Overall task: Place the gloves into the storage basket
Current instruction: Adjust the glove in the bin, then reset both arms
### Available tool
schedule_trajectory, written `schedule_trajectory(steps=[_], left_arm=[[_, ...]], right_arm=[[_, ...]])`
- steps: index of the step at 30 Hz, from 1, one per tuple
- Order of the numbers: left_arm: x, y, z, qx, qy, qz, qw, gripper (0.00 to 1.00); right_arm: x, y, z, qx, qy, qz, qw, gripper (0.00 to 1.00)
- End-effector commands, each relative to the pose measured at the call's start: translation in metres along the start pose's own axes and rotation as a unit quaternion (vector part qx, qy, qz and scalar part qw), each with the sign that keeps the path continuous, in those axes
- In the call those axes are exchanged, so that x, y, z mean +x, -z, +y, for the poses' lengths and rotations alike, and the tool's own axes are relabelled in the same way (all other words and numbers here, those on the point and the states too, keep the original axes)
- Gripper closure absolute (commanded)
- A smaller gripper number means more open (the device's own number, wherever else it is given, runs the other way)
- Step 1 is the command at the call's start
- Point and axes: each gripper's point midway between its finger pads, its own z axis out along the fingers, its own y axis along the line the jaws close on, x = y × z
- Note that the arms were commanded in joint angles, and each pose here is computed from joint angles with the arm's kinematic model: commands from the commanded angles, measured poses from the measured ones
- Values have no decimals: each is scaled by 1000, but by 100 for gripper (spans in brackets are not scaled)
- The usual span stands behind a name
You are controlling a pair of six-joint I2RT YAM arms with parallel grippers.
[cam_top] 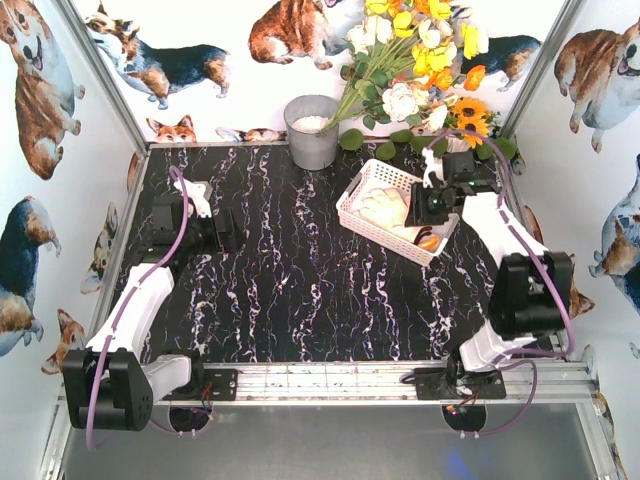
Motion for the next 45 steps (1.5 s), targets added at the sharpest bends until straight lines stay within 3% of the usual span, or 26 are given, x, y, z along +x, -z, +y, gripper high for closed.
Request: schedule_trajectory(steps=[1,5,13,20,25,29,35,41,45], left_arm=[[-5,1,2,2,-8,-12,1000,0],[-4,1,3,1,-10,-11,1000,0],[-6,3,3,-2,-13,-14,1000,0],[-30,14,9,-37,-4,-62,997,0],[-72,27,20,-88,37,-163,982,0],[-60,22,56,-166,64,-190,966,0],[-49,36,104,-274,63,-274,920,0],[-22,38,127,-316,5,-296,901,0],[-1,24,126,-290,-24,-303,908,0]], right_arm=[[3,-18,-17,26,-32,8,999,71],[14,-16,-43,76,-71,24,994,74],[19,-16,-42,67,-99,25,993,72],[-22,39,-18,55,-70,-75,993,59],[-25,77,-43,154,-66,-181,969,45],[-12,93,-72,215,-81,-257,939,27],[10,101,-100,263,-113,-375,882,19],[39,87,-95,241,-54,-425,871,13],[67,75,-95,242,-25,-420,874,11]])
